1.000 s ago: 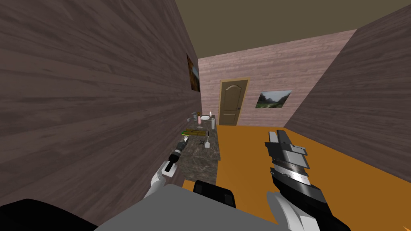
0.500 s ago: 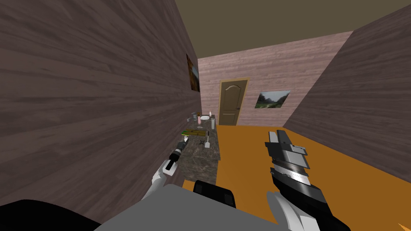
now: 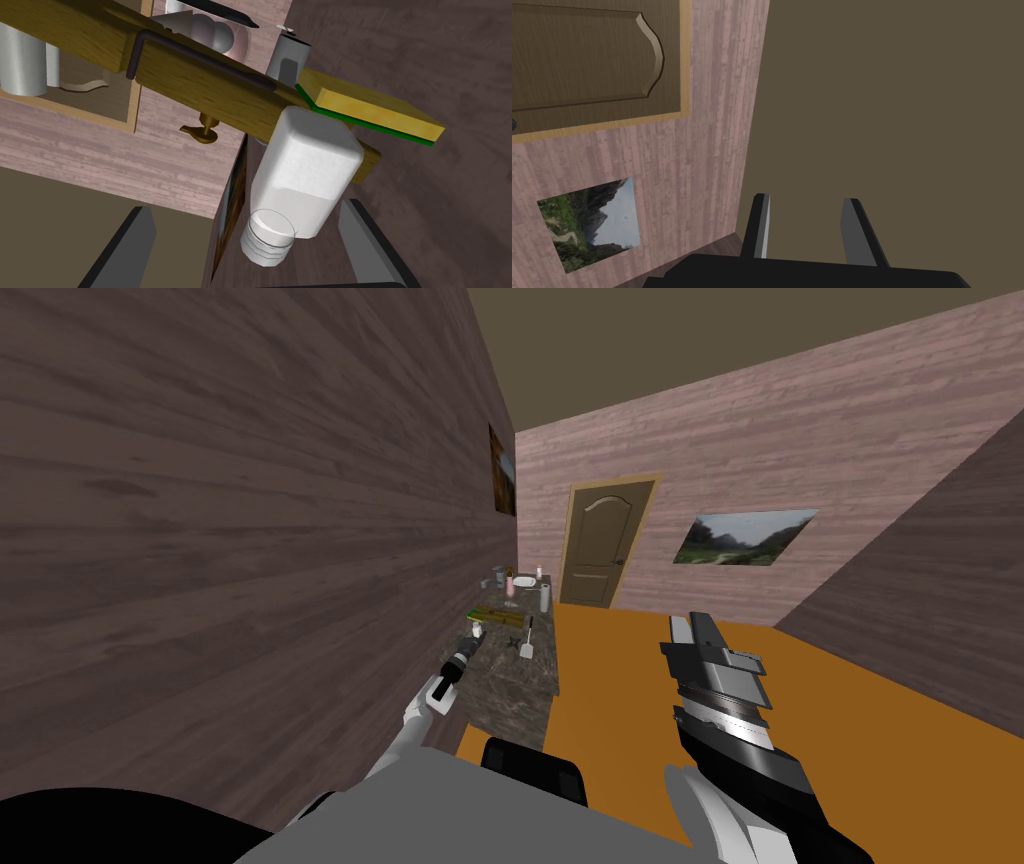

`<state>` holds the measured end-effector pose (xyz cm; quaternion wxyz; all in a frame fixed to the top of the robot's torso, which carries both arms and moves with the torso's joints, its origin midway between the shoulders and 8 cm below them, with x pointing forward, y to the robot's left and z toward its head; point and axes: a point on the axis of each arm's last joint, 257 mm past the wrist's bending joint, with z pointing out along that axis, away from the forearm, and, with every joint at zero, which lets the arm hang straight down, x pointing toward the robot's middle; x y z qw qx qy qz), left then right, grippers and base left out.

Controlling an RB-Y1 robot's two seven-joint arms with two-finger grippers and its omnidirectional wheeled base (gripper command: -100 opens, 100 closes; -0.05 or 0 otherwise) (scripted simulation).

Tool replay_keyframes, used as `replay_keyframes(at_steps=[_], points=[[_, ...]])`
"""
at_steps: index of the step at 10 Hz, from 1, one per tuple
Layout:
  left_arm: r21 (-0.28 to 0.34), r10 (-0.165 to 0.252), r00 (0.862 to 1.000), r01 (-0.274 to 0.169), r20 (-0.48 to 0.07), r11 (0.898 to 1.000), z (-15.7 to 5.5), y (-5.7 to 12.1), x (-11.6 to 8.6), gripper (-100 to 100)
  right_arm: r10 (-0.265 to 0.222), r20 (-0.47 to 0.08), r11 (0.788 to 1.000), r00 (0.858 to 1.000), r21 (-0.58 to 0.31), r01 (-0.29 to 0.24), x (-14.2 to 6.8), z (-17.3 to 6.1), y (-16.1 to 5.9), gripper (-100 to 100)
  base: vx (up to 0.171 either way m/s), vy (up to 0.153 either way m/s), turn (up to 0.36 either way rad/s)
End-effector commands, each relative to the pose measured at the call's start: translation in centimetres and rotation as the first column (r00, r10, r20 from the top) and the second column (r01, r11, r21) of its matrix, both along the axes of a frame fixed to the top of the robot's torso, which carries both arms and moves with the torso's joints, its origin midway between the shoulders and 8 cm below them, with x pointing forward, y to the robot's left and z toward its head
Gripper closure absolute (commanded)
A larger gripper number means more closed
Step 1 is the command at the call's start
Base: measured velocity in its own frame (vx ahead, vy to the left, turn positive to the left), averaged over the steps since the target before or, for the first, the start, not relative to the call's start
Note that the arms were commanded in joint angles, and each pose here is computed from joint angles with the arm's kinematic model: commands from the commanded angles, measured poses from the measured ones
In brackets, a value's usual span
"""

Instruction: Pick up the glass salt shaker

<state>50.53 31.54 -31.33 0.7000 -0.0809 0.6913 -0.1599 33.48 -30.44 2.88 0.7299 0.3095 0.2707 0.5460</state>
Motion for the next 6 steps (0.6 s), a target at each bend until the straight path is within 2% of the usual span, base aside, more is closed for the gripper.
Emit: replay_keyframes(at_steps=[1, 2, 6], points=[[0.001, -0.019, 1.0, 0.019, 0.0, 1.0, -0.2, -1.0, 0.1, -100, 0.0, 0.0, 1.0, 1.0, 0.0, 0.0, 0.0, 0.0, 0.0, 0, -0.008, -0.033, 0.095], [-0.003, -0.076, 0.997, 0.076, 0.001, 0.997, -0.1, -3.9, 1.1, -100, 0.0, 0.0, 1.0, 1.0, 0.0, 0.0, 0.0, 0.0, 0.0, 0, -0.006, -0.015, 0.076], [-0.003, -0.077, 0.997, 0.077, 0.001, 0.997, -0.2, -3.9, 1.1, -100, 0.0, 0.0, 1.0, 1.0, 0.0, 0.0, 0.0, 0.0, 0.0, 0, -0.006, -0.028, 0.081]])
